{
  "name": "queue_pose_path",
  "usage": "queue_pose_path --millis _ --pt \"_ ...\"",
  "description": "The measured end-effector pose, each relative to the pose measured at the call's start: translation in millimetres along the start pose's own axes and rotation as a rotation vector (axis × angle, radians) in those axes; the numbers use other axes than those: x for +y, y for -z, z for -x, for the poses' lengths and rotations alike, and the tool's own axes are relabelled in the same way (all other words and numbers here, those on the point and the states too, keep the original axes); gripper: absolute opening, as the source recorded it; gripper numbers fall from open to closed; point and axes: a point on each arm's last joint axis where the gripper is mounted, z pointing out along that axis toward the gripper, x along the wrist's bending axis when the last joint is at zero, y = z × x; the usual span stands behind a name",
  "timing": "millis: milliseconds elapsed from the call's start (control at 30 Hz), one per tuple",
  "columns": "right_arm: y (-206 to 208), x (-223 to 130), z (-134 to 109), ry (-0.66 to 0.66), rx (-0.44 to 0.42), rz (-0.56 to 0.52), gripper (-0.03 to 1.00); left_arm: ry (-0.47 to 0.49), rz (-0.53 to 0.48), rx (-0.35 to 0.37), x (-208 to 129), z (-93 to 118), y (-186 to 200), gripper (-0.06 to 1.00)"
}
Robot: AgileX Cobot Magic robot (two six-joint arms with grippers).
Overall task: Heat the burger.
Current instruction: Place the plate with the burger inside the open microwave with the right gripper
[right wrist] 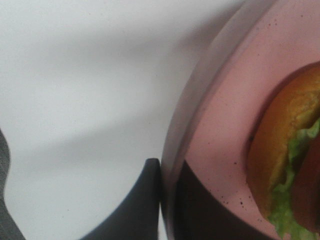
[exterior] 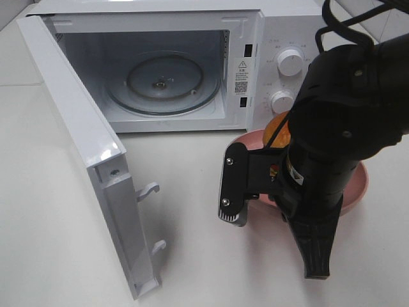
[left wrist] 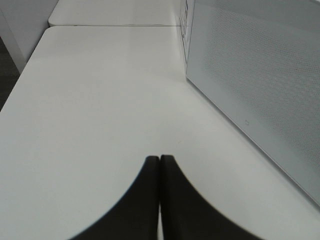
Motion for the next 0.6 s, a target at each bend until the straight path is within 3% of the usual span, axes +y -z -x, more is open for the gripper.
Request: queue_pose_path --millis 533,600 --pt "-0.3 3.3 -0.8 0.050 0.005 0.038 0.02 0.000 0.000 0.000 0.0 0.0 0.0 0.00" --pt "-0.1 5.8 0.0 0.141 -0.008 0.066 0.02 0.000 0.000 0.000 0.0 0.0 0.0 0.00"
